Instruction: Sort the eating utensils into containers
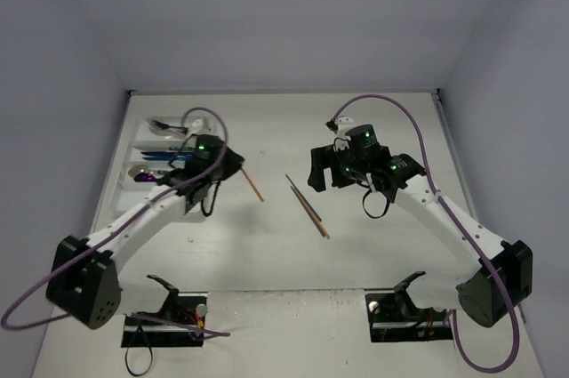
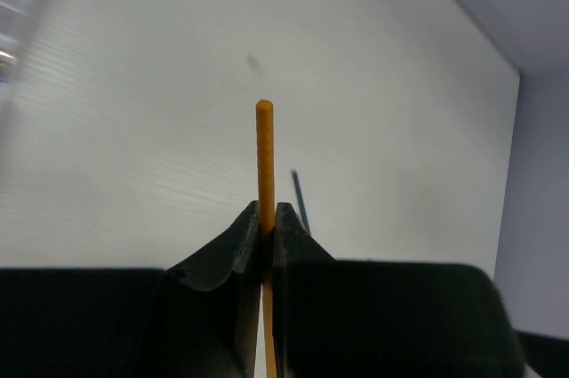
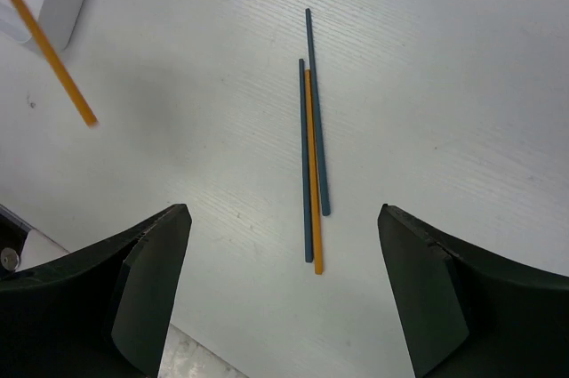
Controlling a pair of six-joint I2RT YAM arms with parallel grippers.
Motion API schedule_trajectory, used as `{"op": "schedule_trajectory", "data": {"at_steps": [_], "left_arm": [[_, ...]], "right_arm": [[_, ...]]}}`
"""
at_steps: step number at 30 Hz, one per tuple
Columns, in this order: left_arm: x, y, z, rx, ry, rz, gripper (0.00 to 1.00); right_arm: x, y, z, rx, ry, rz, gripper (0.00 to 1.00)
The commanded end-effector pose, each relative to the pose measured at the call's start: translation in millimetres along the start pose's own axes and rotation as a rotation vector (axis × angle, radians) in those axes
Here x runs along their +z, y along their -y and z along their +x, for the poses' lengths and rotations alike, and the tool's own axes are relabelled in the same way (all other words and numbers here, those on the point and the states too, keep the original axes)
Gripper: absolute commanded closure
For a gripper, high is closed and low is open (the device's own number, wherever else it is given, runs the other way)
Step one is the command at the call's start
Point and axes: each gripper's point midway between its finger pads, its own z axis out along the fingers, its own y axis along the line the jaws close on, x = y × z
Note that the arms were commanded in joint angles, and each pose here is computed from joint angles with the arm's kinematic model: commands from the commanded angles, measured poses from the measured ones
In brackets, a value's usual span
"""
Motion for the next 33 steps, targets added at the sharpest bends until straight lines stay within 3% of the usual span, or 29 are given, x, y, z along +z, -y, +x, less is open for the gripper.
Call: {"op": "schedule_trajectory", "data": {"at_steps": [1, 3, 8, 12, 14, 20, 25, 29, 33], "left_arm": [[-34, -94, -68, -0.157, 0.251, -0.206, 1.00], [-51, -141, -84, -0.222, 0.326, -0.289, 1.00], [-62, -206, -99, -0.292, 0.385, -0.417, 0.98], [-54, -239, -109, -0.351, 0.406, -0.442, 0.90], [-47, -251, -113, -0.364, 0.400, -0.458, 0.81], [-32, -254, -128, -0.342, 0.392, -0.450, 0.58], [-37, -250, -131, -0.339, 0.400, -0.447, 0.45], [-51, -242, -128, -0.336, 0.374, -0.460, 0.41], [-62, -204, -131, -0.267, 0.318, -0.394, 0.41]], "right_arm": [[-1, 3, -14, -0.004, 0.054, 0.007, 0.16], [3, 6, -10, 0.011, 0.041, 0.021, 0.16], [11, 14, 1, 0.041, 0.006, 0.045, 0.16], [13, 19, 7, 0.045, -0.006, 0.067, 0.16], [15, 22, 11, 0.050, -0.017, 0.083, 0.16], [22, 36, 22, 0.060, -0.051, 0.150, 0.16], [34, 44, 34, 0.070, -0.104, 0.188, 0.18], [44, 48, 46, 0.064, -0.151, 0.201, 0.35], [56, 54, 62, 0.061, -0.210, 0.233, 0.50]]}}
